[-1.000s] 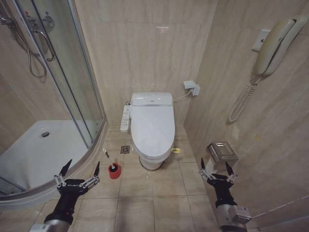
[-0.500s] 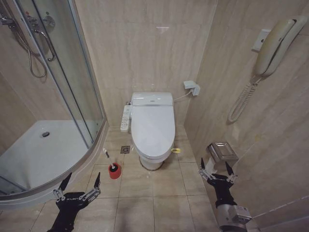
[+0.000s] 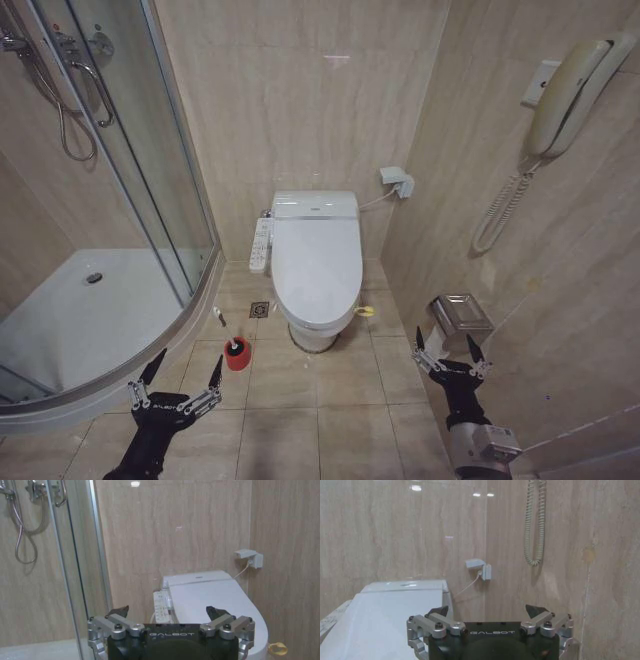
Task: Open the toilet lid, clean the toilet bowl with a toilet brush, close the toilet lid, and flush.
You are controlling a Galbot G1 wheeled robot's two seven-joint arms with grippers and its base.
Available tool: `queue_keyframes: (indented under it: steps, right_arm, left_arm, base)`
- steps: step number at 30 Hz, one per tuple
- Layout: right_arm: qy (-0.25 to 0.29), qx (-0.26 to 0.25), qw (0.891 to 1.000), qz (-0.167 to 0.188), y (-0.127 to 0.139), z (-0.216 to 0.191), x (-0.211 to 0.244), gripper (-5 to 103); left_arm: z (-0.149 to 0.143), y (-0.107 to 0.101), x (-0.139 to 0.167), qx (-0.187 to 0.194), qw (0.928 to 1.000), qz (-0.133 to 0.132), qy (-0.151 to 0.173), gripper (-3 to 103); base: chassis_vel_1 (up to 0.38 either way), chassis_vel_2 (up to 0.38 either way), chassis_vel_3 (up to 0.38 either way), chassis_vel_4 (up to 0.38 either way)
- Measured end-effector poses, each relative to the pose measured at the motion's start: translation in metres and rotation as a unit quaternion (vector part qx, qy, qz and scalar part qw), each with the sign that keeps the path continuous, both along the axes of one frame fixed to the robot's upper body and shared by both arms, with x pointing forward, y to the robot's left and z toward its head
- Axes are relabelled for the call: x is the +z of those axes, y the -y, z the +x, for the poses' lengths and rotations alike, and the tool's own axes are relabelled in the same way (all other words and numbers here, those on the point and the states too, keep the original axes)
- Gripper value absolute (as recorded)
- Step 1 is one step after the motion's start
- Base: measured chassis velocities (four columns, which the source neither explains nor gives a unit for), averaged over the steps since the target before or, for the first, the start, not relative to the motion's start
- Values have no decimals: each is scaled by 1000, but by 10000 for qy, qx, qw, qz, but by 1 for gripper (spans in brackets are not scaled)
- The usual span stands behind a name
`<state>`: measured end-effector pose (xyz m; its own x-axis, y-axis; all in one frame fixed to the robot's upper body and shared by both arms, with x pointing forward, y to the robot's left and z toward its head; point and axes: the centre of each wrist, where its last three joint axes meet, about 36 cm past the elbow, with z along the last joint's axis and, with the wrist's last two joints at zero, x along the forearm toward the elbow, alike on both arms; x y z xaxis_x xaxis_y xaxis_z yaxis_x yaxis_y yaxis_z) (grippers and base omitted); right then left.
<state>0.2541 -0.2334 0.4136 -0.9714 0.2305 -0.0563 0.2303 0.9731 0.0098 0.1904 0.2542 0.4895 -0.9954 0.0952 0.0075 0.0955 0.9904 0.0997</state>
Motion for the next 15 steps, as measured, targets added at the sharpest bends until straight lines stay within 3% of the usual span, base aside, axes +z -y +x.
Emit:
queue_keyframes:
  steps: [15]
  right_arm:
    - [0,0,10000,0,0,0,0,100]
  left_arm:
    - [1,0,-1,3,10000,11,1,100]
  base:
    - [0,0,0,0]
